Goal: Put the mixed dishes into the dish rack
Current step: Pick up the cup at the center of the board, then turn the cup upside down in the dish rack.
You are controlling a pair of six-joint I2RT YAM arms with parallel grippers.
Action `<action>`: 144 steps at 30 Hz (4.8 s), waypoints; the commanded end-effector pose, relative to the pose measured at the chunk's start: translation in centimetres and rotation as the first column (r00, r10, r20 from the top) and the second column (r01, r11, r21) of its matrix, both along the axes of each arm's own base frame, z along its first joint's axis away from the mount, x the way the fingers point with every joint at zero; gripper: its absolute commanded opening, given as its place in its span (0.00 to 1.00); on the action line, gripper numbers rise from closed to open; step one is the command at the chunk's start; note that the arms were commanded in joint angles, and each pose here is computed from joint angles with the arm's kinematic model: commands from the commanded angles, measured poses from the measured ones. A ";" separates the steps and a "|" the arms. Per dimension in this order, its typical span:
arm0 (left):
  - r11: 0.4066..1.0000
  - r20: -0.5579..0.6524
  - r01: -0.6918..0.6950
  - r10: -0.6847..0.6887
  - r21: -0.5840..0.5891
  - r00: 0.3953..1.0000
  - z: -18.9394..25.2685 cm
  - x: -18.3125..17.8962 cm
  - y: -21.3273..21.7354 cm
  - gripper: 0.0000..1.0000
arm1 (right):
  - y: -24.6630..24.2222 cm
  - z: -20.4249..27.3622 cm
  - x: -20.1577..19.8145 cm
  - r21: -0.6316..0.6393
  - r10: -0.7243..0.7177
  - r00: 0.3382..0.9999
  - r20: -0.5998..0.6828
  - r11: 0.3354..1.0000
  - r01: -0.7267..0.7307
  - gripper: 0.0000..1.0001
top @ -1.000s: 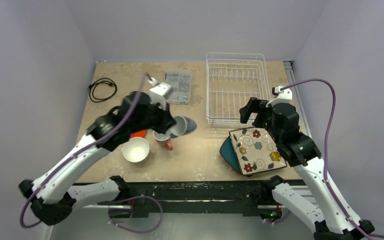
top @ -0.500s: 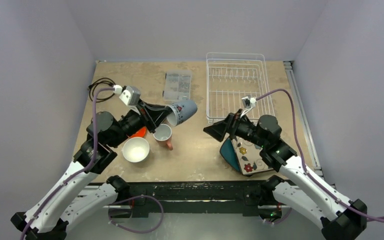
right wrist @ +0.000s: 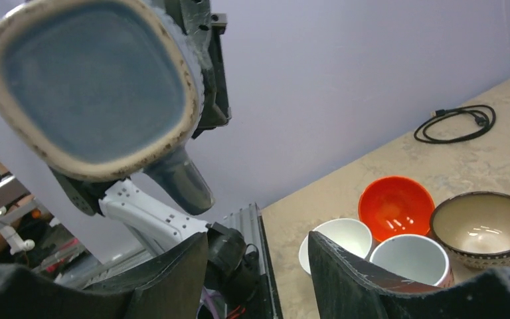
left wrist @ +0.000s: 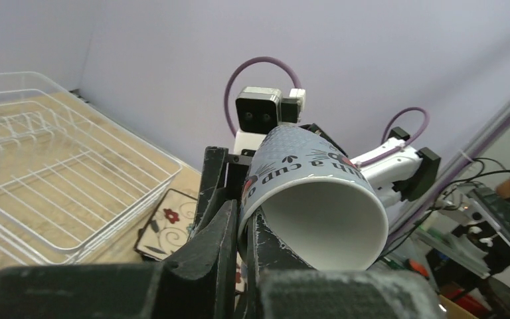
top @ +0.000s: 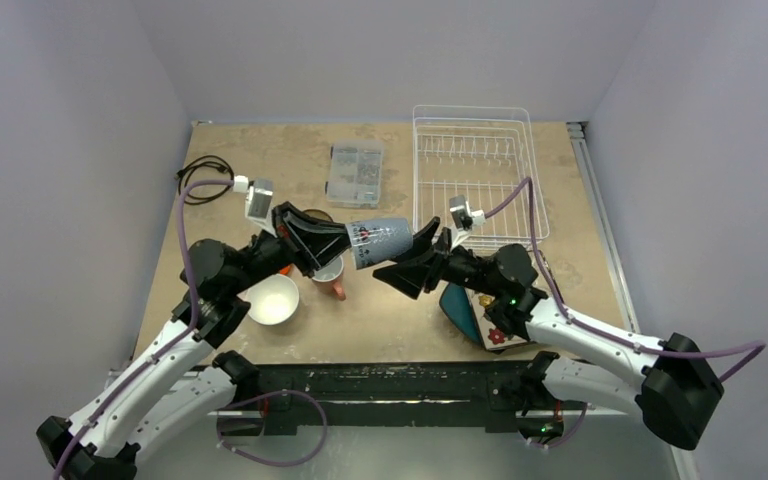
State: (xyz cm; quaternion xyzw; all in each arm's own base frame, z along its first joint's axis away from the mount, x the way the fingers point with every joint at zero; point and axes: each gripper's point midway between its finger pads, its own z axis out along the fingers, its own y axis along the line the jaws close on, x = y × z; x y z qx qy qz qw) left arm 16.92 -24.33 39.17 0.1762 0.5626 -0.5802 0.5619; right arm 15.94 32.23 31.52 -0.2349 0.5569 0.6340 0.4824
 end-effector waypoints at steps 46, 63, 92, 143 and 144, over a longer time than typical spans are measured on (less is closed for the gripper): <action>0.986 -0.170 0.161 -0.165 -0.034 0.972 0.3 2.5 -2.4 0.19 | -3.4 8.0 0.6 0.257 -0.176 0.984 0.032 0.953 0.162 0.00; 0.683 -0.068 -0.612 0.688 0.398 0.723 1.4 8.6 10.9 1.00 | -17.9 -2.7 13.9 -0.551 -0.962 0.209 0.175 0.080 0.831 0.00; 0.649 0.249 -0.544 0.493 0.532 0.833 -3.4 12.7 6.6 1.00 | -12.4 -5.8 37.1 -0.688 -0.892 0.308 0.331 -0.005 0.726 0.00; 0.637 0.212 -0.513 0.490 0.575 0.846 -4.7 13.9 5.9 1.00 | -13.9 -14.5 47.9 -0.749 -0.853 0.431 0.294 0.075 0.658 0.07; 0.637 0.212 -0.514 0.490 0.575 0.845 -4.7 13.9 5.9 1.00 | -13.9 -14.6 47.8 -0.751 -0.853 0.432 0.292 0.075 0.656 0.08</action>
